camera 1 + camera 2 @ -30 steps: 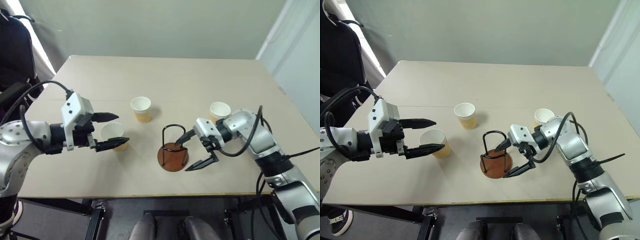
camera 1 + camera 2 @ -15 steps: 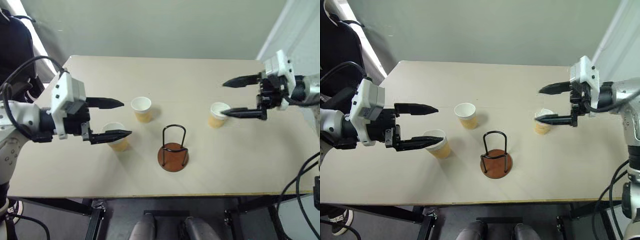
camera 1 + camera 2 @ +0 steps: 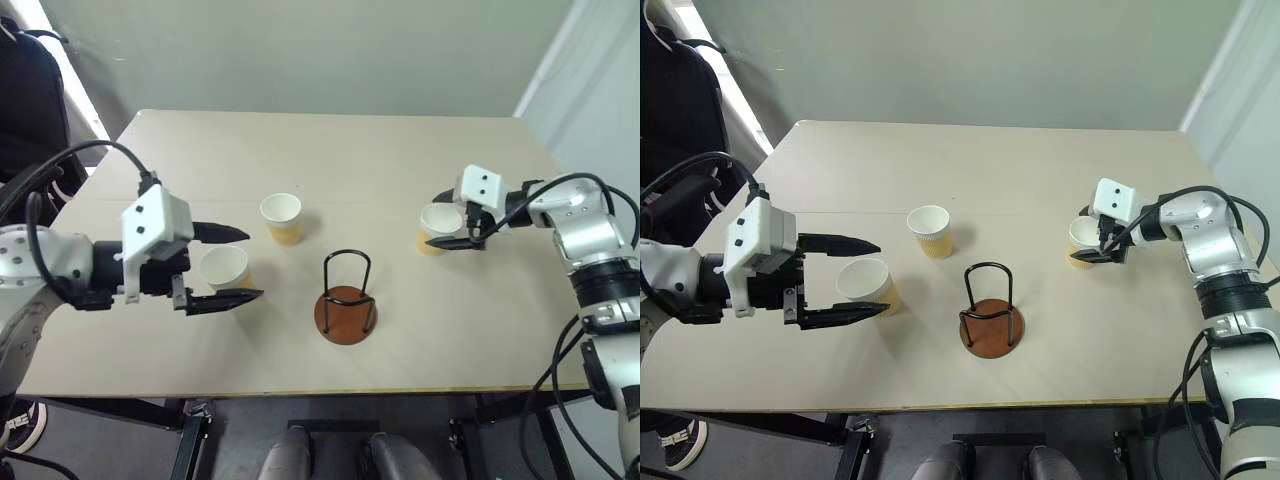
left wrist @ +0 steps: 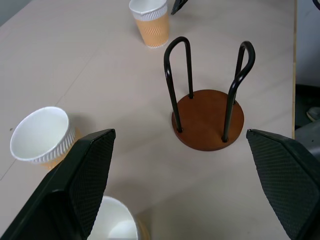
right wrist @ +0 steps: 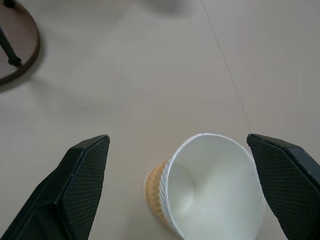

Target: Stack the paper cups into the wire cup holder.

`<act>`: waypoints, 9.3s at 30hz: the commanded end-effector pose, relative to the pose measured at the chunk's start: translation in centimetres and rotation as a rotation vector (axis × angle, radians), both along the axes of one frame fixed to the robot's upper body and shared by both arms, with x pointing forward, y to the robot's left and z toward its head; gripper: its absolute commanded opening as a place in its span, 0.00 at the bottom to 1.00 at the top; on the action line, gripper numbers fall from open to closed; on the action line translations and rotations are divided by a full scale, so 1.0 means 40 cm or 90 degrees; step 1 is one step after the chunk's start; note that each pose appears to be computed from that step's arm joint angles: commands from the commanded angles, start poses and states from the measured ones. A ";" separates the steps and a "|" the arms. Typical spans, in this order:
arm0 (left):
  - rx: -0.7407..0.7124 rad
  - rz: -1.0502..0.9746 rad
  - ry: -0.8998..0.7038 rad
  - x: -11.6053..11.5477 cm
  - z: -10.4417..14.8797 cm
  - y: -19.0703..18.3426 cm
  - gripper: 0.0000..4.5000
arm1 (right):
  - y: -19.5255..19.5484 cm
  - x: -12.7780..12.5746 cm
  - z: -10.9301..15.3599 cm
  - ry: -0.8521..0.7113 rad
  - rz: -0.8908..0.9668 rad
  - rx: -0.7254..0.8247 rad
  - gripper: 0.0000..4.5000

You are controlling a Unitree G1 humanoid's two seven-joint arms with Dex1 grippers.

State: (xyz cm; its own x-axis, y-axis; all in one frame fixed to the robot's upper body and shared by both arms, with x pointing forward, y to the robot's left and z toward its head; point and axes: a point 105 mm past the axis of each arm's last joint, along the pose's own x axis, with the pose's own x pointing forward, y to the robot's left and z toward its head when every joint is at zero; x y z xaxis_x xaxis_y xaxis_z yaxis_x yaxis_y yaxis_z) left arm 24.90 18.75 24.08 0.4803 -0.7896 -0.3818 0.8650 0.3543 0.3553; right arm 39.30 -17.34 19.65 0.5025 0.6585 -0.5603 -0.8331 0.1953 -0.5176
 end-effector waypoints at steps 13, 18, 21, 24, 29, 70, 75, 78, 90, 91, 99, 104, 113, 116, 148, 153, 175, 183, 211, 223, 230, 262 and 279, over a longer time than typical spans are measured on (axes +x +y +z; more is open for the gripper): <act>0.006 0.026 -0.028 -0.022 0.025 0.002 1.00 | -0.018 0.015 -0.046 0.000 0.013 -0.072 0.91; 0.000 0.025 -0.030 -0.032 0.031 0.000 1.00 | -0.014 0.019 -0.027 -0.026 0.021 -0.077 0.56; -0.001 0.027 -0.029 -0.035 0.031 0.001 1.00 | -0.019 0.020 -0.015 -0.036 0.018 -0.077 0.31; -0.003 0.027 -0.029 -0.031 0.029 -0.001 1.00 | -0.022 0.016 -0.012 -0.033 0.022 -0.078 0.07; -0.005 0.027 -0.030 -0.019 0.029 0.002 1.00 | -0.002 -0.028 0.048 -0.011 0.091 -0.025 0.00; -0.005 0.021 -0.036 0.001 0.022 0.001 1.00 | 0.273 -0.293 0.149 0.102 0.435 0.079 0.00; -0.004 0.020 -0.035 0.000 0.024 0.001 1.00 | 0.267 -0.294 0.136 0.107 0.435 0.059 0.00; -0.003 0.021 -0.034 0.003 0.024 0.003 1.00 | 0.259 -0.287 0.121 0.115 0.424 0.042 0.00; 0.076 0.060 0.005 0.017 -0.020 0.061 1.00 | 0.233 -0.261 0.120 0.107 0.382 0.031 0.83; 0.091 0.064 0.008 0.019 -0.024 0.072 1.00 | 0.218 -0.251 0.129 0.104 0.362 0.043 0.91; 0.182 0.096 0.025 0.052 -0.061 0.148 1.00 | 0.017 -0.300 0.233 0.187 0.270 0.323 0.99; 0.224 0.072 0.027 0.073 -0.084 0.139 1.00 | -0.068 -0.322 0.217 0.187 0.147 0.396 0.99; 0.270 0.021 0.013 0.118 -0.126 0.120 1.00 | 0.009 -0.395 0.203 0.205 0.188 0.453 0.99; 0.296 0.025 -0.015 0.144 -0.127 0.126 0.96 | 0.010 -0.409 0.197 0.205 0.173 0.456 1.00; 0.074 -0.480 -0.112 0.036 0.210 -0.247 0.01 | -0.017 -0.398 0.220 0.111 0.109 0.412 1.00; 0.143 -0.545 -0.076 0.027 0.150 -0.276 0.01 | -0.018 -0.406 0.219 0.102 0.096 0.407 1.00; 0.278 -0.611 -0.114 0.045 0.066 -0.289 0.01 | -0.014 -0.405 0.213 0.086 0.065 0.403 1.00; 0.303 -0.597 -0.124 0.065 0.049 -0.295 0.30 | -0.013 -0.404 0.212 0.085 0.065 0.403 1.00; 0.135 -0.105 -0.049 0.420 -0.020 -0.169 1.00 | -0.008 -0.380 0.196 0.091 0.071 0.394 1.00; 0.189 -0.056 -0.039 0.447 -0.105 -0.162 0.87 | -0.013 -0.383 0.201 0.084 0.058 0.388 1.00; 0.183 -0.071 -0.046 0.446 -0.090 -0.178 0.30 | -0.016 -0.384 0.204 0.079 0.048 0.387 1.00; 0.119 -0.615 -0.071 0.052 0.160 -0.341 0.01 | -0.024 -0.422 0.225 0.059 0.068 0.416 1.00; 0.205 -0.619 -0.087 0.104 0.077 -0.351 0.01 | -0.043 -0.456 0.222 0.036 0.011 0.415 1.00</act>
State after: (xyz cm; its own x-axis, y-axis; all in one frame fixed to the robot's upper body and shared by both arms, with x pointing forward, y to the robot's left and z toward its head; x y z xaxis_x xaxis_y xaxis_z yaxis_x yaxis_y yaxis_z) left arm 29.43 4.83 26.31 -0.2475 -0.7479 -0.6159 0.7142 -0.5704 0.4056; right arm 21.67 -19.20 27.49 0.4648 0.8817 -0.0807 -0.8738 0.4421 -0.2026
